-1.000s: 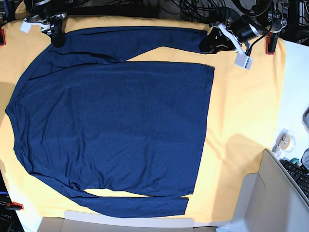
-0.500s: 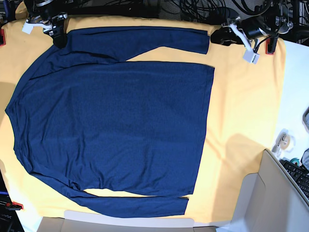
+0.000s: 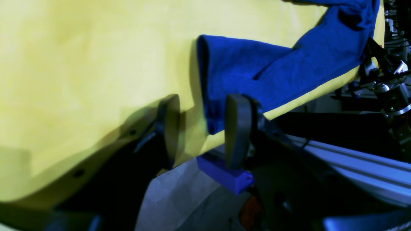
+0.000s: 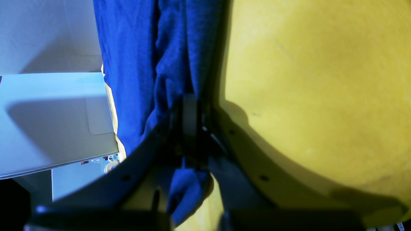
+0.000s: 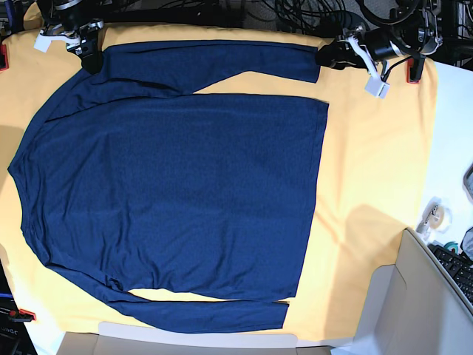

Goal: Fold the T-shirt properly
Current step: 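Close both grippers on the hem corners of the navy shirt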

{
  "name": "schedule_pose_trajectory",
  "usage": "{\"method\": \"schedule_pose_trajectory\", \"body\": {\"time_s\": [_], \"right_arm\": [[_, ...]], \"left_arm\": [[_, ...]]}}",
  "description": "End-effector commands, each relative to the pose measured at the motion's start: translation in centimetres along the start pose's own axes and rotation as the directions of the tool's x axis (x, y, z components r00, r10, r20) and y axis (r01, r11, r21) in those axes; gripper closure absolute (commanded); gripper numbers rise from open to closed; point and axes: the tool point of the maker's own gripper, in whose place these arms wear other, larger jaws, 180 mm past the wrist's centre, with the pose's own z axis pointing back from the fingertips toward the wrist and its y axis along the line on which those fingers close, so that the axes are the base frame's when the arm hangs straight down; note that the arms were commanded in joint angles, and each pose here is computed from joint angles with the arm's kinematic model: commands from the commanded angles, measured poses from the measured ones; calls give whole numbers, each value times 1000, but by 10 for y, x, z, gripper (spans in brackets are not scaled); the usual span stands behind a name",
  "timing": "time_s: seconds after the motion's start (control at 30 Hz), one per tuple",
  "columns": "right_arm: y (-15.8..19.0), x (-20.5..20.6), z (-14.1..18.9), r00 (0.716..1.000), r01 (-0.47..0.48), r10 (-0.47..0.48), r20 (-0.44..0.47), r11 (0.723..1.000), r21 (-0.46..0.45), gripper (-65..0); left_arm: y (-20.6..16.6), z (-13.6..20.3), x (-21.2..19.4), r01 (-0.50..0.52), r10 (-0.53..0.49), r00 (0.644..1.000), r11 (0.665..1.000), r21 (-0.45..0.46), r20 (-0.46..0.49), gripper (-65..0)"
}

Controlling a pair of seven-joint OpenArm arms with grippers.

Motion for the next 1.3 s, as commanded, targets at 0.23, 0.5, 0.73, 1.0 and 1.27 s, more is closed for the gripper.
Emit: {"method": "schedule_pose_trajectory", "body": {"time_s": [0.23,0.5,0.73,1.0,1.27], "right_arm": [[0,1,3,1000,-13,13,-4,1000,-6,0],[0,1,3,1000,-13,13,-4,1000,-6,0],[1,2,3,1000,-19,19,-7,1000,-7,0],[11,7,9,998,-59,59,0,998,3,0],[32,12,14,992,-124,124,14,992,34,0]], "left_arm": [[-15,-9,-7,32,-35,998,998,-46,-46,-231],[-28,-21,-10,51,-58,996,994,-92,-75,-230],[-29,-22,-9,56,-63,996,994,-96,-68,0],[-42,-17,1,150,-157,987,981,-123,-44,0],[-51,-14,6,199,-205,978,970,-139,-25,0]]}}
